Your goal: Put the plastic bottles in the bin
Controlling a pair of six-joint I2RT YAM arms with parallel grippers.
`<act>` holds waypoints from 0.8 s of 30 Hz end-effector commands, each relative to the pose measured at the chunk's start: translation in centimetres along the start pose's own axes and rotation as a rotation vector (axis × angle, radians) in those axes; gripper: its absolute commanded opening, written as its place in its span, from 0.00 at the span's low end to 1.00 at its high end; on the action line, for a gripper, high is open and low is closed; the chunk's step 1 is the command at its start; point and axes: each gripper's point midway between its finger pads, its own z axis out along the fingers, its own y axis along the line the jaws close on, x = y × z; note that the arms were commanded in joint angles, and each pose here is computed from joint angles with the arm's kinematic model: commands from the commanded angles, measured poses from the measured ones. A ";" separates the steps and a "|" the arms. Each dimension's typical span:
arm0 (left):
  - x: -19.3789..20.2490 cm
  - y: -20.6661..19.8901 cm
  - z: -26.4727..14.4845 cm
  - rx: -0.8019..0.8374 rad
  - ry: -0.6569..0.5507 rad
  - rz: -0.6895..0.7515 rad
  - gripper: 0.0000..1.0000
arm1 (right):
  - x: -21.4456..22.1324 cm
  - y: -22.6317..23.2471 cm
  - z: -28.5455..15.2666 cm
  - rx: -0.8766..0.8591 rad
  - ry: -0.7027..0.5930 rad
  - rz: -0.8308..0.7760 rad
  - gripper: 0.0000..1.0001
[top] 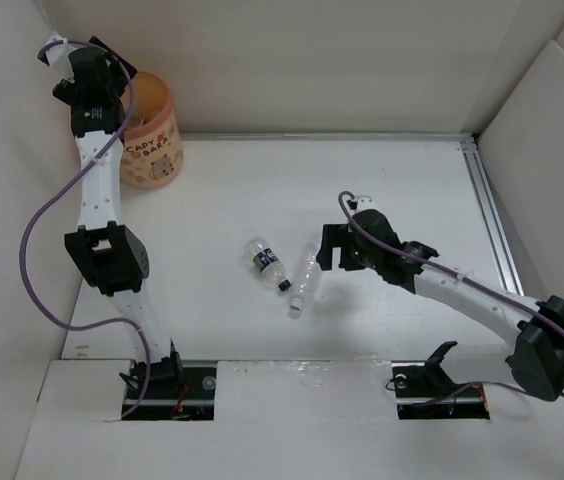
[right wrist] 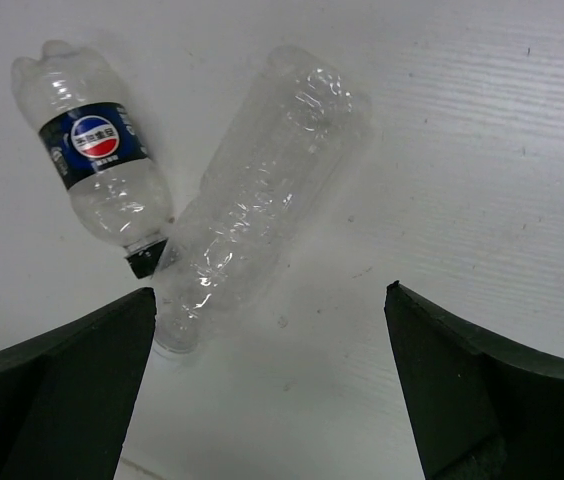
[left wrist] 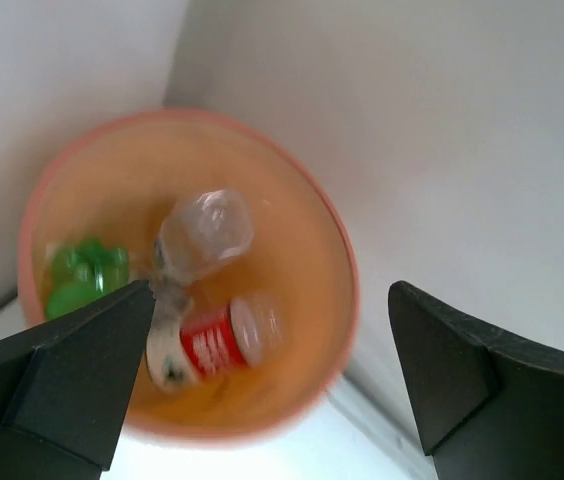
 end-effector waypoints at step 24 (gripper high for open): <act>24.0 -8.0 -35.5 0.601 0.551 0.215 1.00 | 2.4 -3.3 12.2 0.303 0.054 0.316 0.67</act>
